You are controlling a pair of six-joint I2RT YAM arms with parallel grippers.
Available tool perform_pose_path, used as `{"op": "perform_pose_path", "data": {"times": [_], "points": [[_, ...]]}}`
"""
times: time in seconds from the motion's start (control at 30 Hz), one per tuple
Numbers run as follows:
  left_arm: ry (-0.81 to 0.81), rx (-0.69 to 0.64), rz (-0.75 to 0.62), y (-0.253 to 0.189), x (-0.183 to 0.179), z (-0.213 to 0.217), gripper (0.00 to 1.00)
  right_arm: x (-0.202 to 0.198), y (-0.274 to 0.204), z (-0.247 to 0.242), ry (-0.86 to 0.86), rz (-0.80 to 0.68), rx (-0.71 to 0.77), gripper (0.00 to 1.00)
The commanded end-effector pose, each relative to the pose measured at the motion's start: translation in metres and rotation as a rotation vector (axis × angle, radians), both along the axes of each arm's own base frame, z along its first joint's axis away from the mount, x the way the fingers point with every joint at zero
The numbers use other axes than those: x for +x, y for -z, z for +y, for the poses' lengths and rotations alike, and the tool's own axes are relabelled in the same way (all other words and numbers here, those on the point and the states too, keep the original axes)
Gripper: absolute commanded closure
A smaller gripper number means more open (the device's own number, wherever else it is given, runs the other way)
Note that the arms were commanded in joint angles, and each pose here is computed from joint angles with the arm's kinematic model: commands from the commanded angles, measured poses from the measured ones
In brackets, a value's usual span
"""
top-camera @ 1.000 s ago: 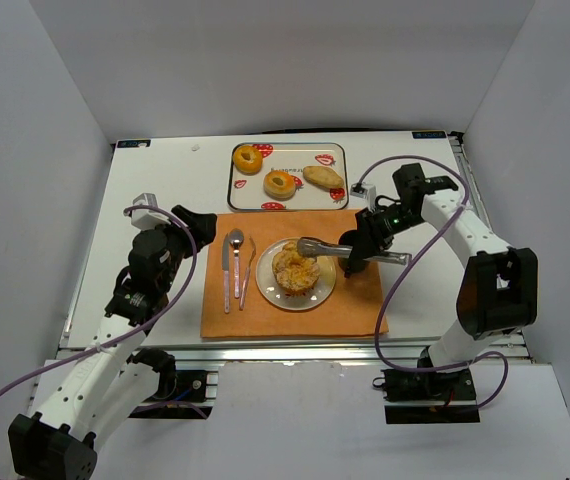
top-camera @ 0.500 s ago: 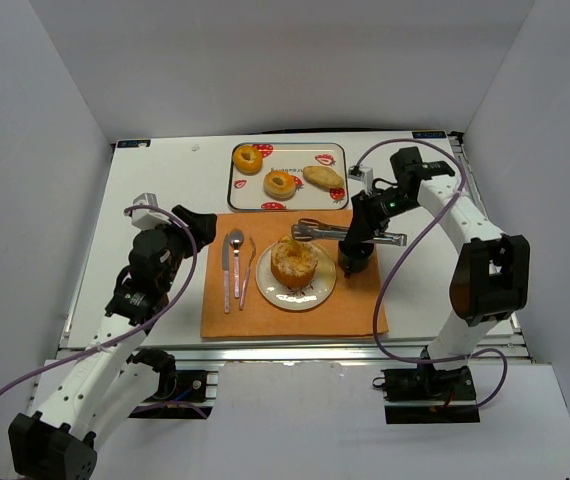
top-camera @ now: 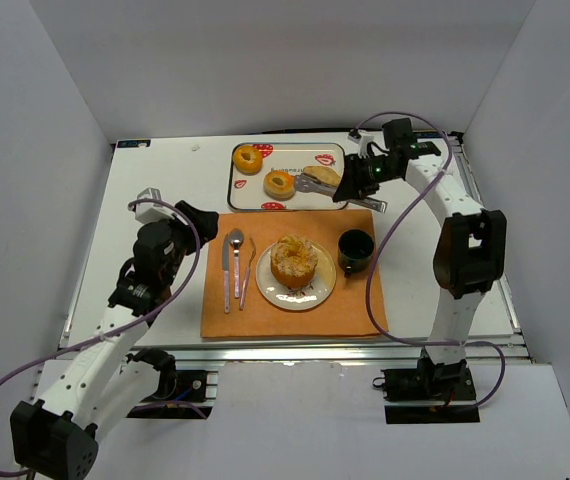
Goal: Place the bread
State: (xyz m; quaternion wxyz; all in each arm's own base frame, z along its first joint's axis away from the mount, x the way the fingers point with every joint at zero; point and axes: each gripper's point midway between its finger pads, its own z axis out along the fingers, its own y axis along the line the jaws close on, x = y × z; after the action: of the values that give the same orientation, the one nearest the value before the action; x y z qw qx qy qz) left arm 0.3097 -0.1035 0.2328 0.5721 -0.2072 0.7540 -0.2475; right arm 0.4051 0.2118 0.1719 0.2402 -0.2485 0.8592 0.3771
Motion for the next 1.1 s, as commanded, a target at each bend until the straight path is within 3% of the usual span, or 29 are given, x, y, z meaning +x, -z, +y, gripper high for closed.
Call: {"op": "perform_pose_path", "data": {"times": [0.0,0.37,0.67,1.07], "points": [[-0.025,-0.022,-0.037,-0.020,0.006,0.002,0.19,0.032,-0.003,0.008,0.180,0.076,0.051,0.56],[-0.022,-0.002,-0.002,-0.014,0.017,-0.002,0.19,0.062,0.028,0.022,0.242,0.176,0.109,0.51],[0.003,0.026,0.024,-0.007,0.025,-0.008,0.19,0.057,0.032,0.034,0.228,0.251,0.195,0.48],[0.002,0.027,0.036,-0.007,0.026,-0.008,0.19,0.066,0.052,0.036,0.254,0.287,0.180,0.45]]}}
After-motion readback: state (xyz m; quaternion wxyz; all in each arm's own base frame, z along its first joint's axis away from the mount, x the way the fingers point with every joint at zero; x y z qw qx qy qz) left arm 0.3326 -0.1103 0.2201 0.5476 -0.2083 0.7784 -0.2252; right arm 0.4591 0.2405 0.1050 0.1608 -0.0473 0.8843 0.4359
